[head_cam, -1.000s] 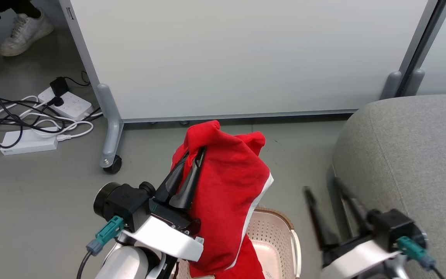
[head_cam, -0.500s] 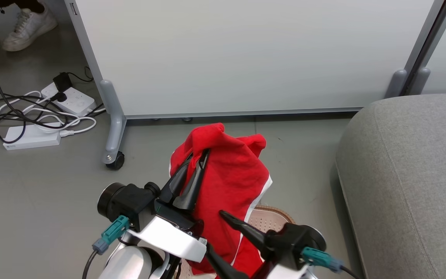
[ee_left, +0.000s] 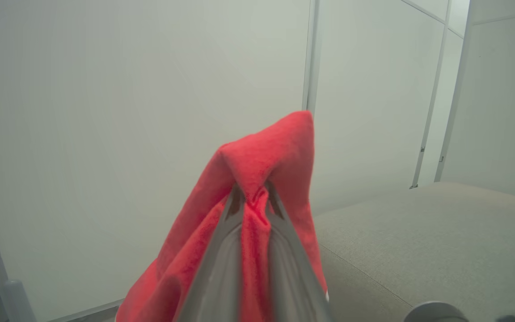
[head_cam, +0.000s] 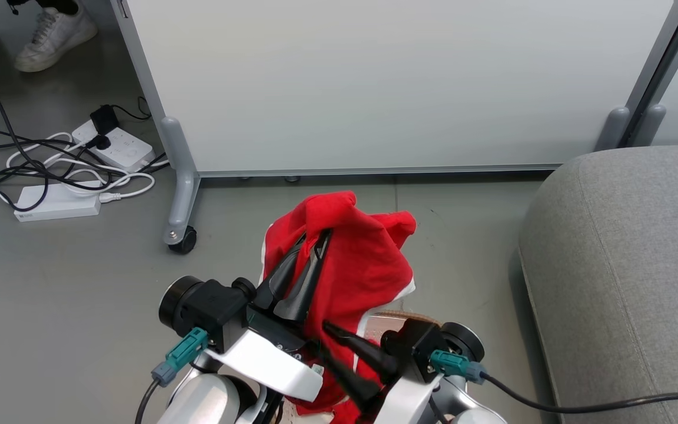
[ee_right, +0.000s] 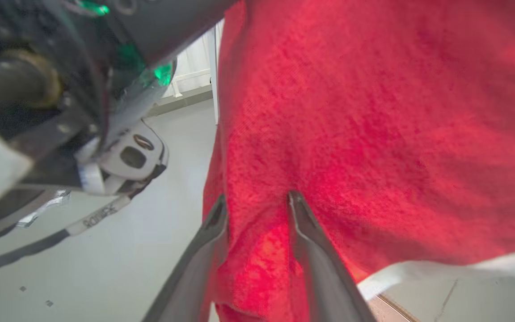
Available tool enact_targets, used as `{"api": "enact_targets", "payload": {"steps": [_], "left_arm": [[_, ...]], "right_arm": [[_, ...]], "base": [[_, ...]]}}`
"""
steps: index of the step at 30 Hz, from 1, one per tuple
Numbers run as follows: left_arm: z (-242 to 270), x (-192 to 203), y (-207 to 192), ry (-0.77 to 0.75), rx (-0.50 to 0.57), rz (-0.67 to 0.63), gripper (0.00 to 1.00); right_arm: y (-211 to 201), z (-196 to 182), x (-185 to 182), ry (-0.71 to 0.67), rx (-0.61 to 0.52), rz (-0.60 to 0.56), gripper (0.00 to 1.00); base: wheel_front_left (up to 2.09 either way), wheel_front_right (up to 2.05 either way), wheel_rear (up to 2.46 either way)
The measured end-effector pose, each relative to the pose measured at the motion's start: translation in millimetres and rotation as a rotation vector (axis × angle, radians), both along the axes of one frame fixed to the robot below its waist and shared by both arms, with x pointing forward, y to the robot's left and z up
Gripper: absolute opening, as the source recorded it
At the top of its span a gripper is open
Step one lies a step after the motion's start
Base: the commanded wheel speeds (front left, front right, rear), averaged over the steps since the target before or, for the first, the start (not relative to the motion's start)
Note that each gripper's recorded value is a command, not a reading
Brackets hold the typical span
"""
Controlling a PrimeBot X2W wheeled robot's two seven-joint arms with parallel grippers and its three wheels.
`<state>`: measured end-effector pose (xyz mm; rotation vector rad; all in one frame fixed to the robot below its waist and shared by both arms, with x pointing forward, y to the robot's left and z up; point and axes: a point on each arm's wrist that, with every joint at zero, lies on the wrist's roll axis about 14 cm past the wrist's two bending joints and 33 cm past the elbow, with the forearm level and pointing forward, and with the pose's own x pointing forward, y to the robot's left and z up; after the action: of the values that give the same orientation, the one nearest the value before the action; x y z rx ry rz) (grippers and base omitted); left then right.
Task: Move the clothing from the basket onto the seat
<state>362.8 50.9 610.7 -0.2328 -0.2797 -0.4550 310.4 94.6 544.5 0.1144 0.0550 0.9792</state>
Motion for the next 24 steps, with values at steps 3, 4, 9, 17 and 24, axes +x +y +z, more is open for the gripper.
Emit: {"api": "enact_targets", "payload": {"steps": [3,4,9,17,24], "left_arm": [[-0.2,-0.3,0.2,0.001,0.000,0.000,0.00],[-0.3,-0.2,0.3,0.001,0.000,0.000,0.00],[0.9,0.6,1.7,-0.001,-0.009,0.011,0.12],[22.7,-4.4,-0.6,-0.107,-0.011,0.012,1.00],[7.7,-16.5,-19.8,-0.095,0.109,-0.071,1.00]], "right_arm": [[-0.2,1.7,2.5,0.000,0.017,-0.003,0.00],[-0.8,1.2,3.6,0.001,0.019,-0.006,0.00],[-7.6,10.5,12.8,-0.027,0.059,-0.039,0.00],[-34.2,34.6,41.9,-0.115,0.125,-0.151,0.00],[-64.1,33.6,67.9,-0.132,0.114,-0.268,0.00]], "base": [[0.00,0.00,0.00],[0.00,0.00,0.00],[0.00,0.00,0.00],[0.00,0.00,0.00],[0.00,0.00,0.00]]}}
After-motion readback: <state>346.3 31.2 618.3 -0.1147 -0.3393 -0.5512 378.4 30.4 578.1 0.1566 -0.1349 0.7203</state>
